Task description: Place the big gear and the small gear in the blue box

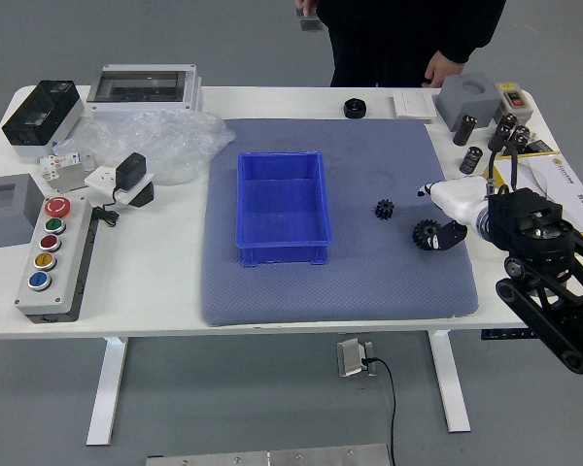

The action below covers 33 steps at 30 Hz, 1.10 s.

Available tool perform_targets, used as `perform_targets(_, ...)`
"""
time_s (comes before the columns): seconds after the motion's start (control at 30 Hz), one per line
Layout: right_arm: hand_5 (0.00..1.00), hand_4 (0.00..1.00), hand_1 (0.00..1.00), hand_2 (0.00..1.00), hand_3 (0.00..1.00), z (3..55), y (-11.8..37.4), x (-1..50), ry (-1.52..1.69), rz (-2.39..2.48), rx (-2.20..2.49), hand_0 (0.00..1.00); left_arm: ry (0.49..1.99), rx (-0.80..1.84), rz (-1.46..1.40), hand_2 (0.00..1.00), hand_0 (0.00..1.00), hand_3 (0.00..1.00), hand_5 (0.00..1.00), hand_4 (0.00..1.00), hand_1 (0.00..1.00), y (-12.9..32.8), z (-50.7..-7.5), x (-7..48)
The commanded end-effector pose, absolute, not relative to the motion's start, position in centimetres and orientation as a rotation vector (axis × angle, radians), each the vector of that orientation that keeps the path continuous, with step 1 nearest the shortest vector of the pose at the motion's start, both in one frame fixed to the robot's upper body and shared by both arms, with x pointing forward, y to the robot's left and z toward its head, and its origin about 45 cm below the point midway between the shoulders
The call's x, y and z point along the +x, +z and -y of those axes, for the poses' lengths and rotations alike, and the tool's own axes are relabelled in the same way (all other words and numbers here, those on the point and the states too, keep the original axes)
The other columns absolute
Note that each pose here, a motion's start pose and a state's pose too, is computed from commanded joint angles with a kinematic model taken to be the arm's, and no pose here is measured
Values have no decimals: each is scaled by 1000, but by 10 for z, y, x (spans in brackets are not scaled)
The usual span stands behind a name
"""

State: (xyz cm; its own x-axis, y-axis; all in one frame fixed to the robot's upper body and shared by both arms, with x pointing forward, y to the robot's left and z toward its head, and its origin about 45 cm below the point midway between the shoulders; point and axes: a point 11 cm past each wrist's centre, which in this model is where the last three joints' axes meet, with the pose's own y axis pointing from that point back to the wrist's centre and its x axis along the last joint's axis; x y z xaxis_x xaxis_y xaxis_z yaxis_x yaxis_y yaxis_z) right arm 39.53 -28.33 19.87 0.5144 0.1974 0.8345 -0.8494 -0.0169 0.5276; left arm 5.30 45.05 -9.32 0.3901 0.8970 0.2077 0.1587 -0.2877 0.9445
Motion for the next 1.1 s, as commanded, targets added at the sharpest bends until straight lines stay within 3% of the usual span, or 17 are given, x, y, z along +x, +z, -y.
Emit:
perform_targets(0.67,258,753,824,841,941,289,179,399,877,622,1329,907,981,1714,-933,800,834,780,367,680,800,-93,-450,52)
perform_targets(0.7,259,750,786,813,887,289,178,400,877,625,1329,885,981,1714,-933,800,834,780,367,680,800,-93,-450,52)
perform_targets(1.1,262,741,765,772,829,292,171,402,871,643,1328,860,982,1712,-934,799,834,780,366,680,801,-94,-450,52)
